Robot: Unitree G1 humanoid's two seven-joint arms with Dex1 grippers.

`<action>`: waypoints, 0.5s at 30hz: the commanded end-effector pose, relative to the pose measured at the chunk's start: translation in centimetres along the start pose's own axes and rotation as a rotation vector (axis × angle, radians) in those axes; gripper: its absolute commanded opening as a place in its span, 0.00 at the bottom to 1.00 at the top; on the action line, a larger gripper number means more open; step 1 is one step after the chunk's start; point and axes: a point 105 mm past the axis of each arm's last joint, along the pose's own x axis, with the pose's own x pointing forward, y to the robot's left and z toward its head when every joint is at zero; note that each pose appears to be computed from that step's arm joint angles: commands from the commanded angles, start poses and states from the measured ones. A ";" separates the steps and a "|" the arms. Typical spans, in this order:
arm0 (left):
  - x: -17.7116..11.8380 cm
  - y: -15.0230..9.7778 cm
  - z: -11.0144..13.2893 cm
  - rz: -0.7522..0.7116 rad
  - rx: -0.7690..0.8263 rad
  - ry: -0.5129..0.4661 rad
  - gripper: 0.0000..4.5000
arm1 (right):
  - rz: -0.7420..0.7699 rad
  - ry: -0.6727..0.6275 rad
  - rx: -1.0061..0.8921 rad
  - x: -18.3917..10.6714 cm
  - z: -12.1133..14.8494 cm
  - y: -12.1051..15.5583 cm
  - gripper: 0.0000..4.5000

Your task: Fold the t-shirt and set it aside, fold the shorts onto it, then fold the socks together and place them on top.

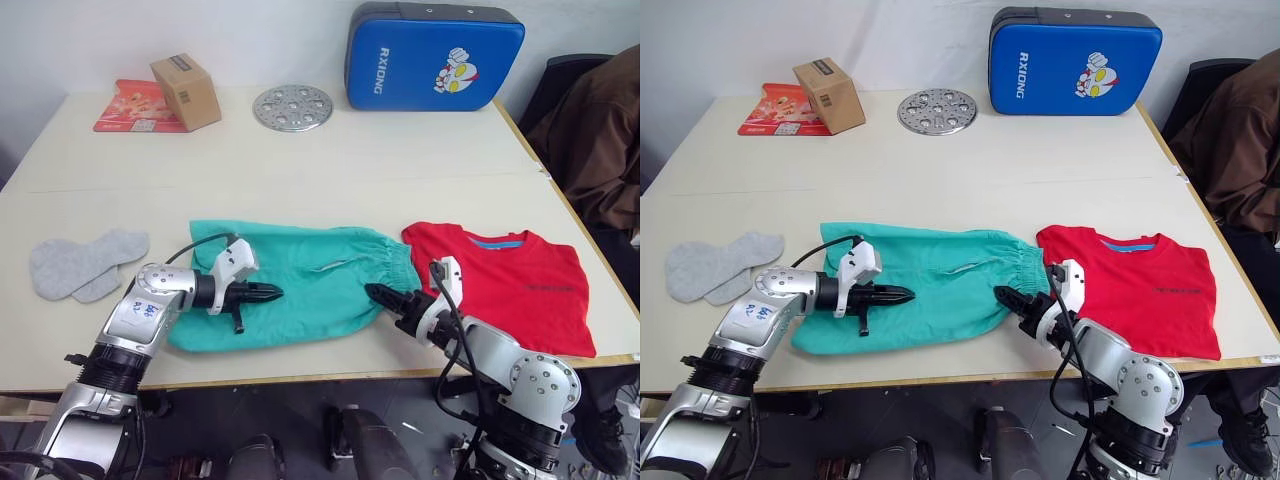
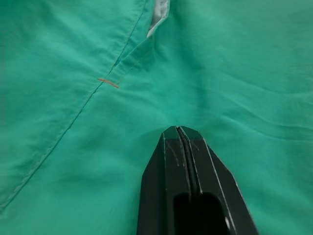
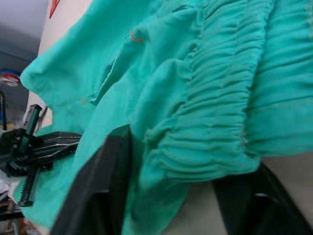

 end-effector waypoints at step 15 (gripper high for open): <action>-0.7 3.3 0.4 0.256 -0.196 -0.076 0.04 | 0.774 0.187 -0.880 3.9 1.1 16.7 0.00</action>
